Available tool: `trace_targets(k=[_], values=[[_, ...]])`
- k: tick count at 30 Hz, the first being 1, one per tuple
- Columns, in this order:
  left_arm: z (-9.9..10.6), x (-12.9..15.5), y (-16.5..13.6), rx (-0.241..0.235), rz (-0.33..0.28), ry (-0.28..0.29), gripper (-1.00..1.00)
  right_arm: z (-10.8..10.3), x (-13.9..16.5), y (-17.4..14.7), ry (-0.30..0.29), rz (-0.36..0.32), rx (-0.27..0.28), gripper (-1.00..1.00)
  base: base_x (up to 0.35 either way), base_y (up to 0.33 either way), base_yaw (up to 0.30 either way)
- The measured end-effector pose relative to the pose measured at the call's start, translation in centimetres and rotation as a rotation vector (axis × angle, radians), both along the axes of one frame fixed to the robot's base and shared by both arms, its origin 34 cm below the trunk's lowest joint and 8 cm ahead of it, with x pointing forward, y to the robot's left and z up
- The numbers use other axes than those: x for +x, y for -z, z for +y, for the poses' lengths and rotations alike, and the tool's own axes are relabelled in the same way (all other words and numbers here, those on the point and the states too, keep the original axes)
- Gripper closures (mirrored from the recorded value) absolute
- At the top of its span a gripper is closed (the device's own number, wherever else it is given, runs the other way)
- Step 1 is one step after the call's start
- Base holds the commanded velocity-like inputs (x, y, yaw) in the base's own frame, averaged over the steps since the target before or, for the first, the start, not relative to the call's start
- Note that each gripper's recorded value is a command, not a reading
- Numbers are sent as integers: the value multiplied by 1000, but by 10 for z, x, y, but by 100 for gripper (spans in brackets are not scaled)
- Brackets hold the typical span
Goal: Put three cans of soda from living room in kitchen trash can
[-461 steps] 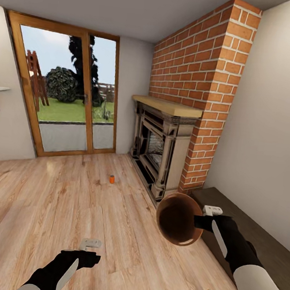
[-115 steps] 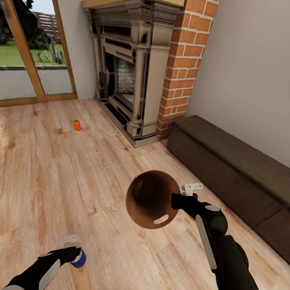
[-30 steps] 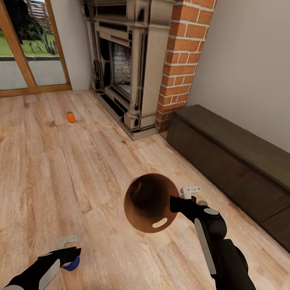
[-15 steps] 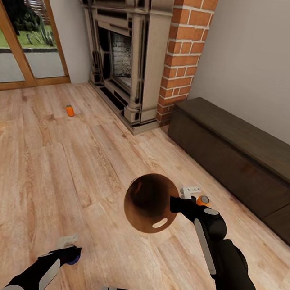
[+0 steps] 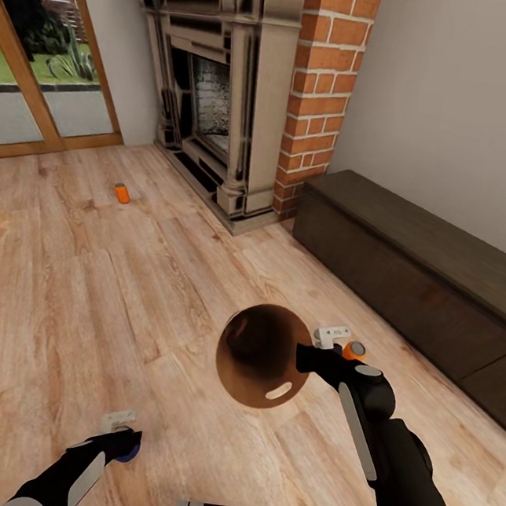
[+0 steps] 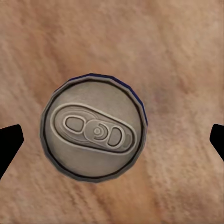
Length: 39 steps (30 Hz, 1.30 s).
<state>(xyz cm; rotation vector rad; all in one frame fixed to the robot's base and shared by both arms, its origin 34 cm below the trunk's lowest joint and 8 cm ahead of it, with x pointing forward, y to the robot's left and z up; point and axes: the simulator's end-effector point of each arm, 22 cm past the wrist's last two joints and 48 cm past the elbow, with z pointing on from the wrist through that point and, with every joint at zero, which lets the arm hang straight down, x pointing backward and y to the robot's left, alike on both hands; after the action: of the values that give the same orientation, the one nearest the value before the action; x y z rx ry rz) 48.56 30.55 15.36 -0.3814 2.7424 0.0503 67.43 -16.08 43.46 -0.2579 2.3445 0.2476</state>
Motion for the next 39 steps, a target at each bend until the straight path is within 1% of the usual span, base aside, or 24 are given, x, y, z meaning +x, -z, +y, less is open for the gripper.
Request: trace_targets(k=[9,22,36,39], values=[[0,1,0,-2,-2,-2,-100,2,-1,1,-4,2,3,100,110,116,0],[0,1,-1,2,-4,-2,-100,2,-1,1,-5,2,0,100,9,9,0],[-4,0,0,0,0,3,-100,2,-1,1,-6,2,-1,100,0,0,0],[-1,-2,1,16,8,-2,-100,4,-2,1,-9,2,1,100,0,0,0]])
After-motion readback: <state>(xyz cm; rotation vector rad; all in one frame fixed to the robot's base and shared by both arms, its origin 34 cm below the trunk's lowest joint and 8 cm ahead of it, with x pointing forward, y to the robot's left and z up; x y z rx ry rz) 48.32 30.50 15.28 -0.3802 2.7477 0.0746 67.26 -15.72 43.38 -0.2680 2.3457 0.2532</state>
